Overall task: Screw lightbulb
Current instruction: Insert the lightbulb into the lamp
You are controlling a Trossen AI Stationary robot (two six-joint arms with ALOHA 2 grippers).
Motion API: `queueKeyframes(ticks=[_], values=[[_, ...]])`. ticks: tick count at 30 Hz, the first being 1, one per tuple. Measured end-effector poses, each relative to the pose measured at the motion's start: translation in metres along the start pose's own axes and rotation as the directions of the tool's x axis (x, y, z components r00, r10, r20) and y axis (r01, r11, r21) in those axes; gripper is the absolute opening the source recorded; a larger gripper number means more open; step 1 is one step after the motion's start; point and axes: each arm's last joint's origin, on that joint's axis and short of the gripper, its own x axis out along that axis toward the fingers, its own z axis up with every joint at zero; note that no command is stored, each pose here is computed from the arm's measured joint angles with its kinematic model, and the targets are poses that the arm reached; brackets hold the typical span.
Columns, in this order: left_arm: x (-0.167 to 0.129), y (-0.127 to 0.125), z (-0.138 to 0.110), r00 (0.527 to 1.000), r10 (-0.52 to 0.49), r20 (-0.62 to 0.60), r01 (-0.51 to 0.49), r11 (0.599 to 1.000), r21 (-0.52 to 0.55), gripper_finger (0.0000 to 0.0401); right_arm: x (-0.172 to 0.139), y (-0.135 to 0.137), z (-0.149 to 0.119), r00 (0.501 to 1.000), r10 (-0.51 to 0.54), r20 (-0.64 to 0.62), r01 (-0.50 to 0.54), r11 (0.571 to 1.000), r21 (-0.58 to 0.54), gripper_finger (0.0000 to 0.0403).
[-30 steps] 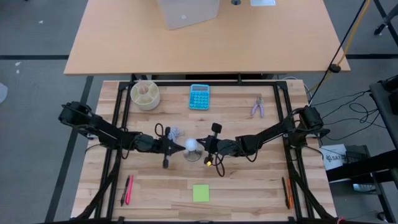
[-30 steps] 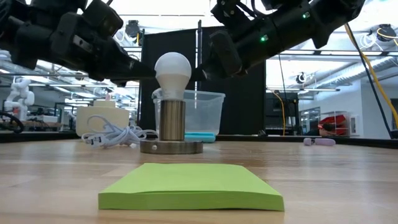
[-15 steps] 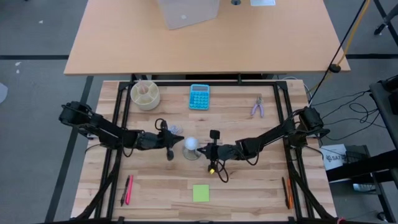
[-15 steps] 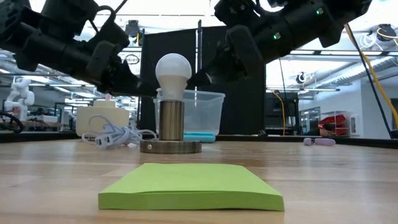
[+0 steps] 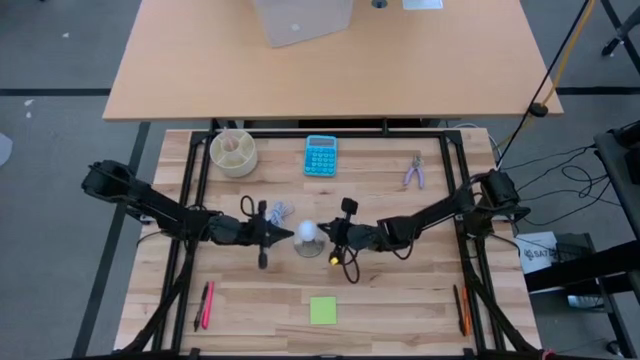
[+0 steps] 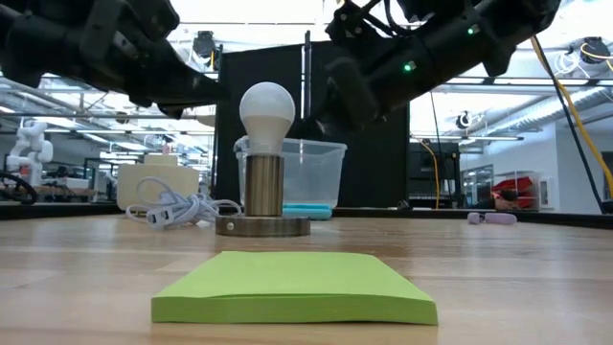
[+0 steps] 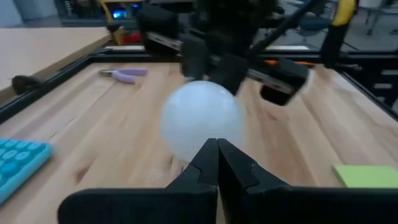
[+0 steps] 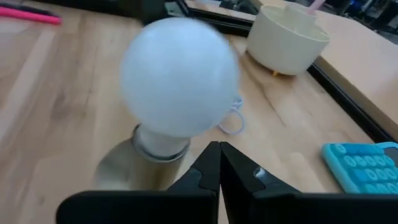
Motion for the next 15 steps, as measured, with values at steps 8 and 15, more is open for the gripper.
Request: queueKeyframes(ticks=[8, 15], values=[[0.004, -0.004, -0.002, 0.997, -0.078, 0.013, 0.078, 0.997, 0.006, 0.0, 0.003, -0.006, 0.007, 0.998, -0.018, 0.058, 0.017, 0.999, 0.028, 0.0], [0.012, 0.002, -0.011, 0.999, -0.039, -0.012, 0.038, 0.999, -0.019, 0.0, 0.001, -0.003, 0.008, 0.997, -0.009, 0.075, 0.008, 1.0, 0.008, 0.0]])
